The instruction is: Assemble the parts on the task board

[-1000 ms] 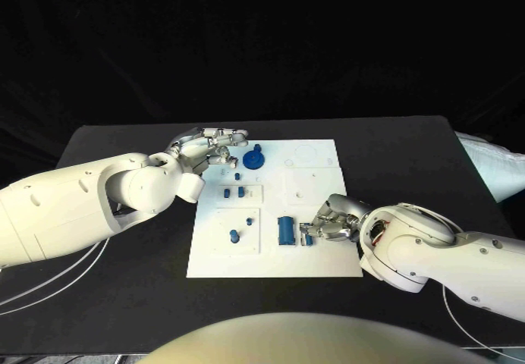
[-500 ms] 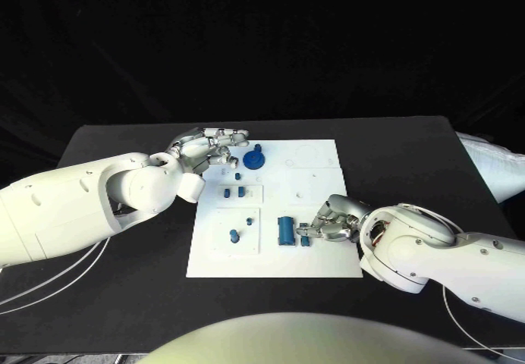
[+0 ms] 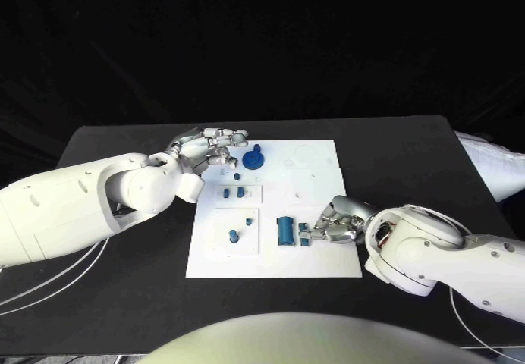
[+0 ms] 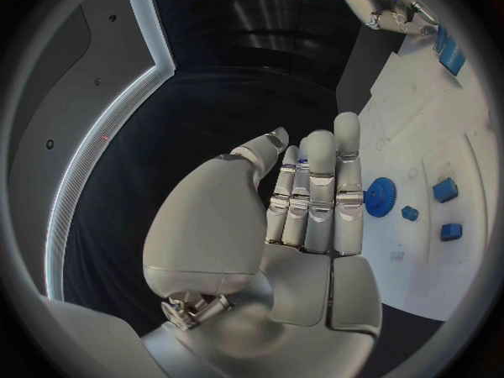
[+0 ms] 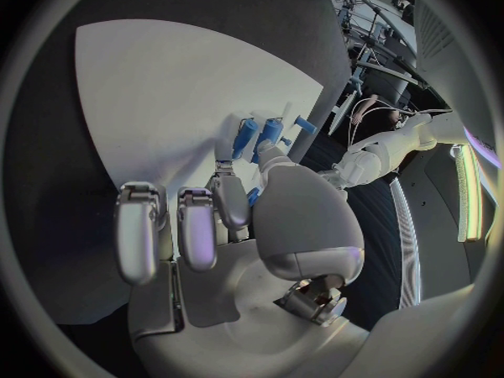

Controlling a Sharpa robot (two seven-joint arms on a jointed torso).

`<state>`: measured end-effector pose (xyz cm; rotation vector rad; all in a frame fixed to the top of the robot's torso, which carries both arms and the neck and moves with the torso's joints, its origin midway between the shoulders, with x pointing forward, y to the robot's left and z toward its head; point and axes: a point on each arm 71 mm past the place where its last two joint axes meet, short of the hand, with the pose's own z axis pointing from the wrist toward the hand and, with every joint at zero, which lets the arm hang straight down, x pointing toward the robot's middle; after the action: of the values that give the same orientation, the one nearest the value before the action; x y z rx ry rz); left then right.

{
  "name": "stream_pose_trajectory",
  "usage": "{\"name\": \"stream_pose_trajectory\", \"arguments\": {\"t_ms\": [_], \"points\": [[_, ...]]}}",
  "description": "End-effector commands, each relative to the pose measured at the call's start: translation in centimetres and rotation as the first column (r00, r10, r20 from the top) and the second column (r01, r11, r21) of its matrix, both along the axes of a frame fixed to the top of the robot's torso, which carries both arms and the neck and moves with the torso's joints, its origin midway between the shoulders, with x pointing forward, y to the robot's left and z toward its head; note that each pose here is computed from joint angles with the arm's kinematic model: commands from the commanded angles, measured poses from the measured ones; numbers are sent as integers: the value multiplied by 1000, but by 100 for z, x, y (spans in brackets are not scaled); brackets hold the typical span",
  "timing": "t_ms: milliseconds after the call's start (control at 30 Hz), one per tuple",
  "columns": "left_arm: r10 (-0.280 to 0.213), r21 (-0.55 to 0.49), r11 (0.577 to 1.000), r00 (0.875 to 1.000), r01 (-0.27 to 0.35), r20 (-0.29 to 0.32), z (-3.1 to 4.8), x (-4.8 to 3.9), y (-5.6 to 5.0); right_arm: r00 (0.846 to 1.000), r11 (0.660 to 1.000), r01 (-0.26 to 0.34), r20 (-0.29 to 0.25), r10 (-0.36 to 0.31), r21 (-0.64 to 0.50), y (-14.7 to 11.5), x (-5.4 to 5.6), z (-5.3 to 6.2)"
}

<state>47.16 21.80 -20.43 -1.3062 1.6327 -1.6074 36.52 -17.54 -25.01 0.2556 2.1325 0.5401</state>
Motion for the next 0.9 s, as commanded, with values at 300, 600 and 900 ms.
{"name": "stream_pose_trajectory", "arguments": {"t_ms": [300, 600, 900], "points": [[-19, -6, 1000, 1000, 19, 7, 5, 4, -18, 997, 997, -72, -29, 72, -7, -18, -49, -9], [-21, -7, 1000, 1000, 21, 7, 3, 7, -29, 997, 997, -68, -25, 68, -28, 3, 0, -43], [-21, -7, 1000, 1000, 21, 7, 3, 6, -28, 999, 997, -49, -3, 49, -57, -7, 84, -94]]}}
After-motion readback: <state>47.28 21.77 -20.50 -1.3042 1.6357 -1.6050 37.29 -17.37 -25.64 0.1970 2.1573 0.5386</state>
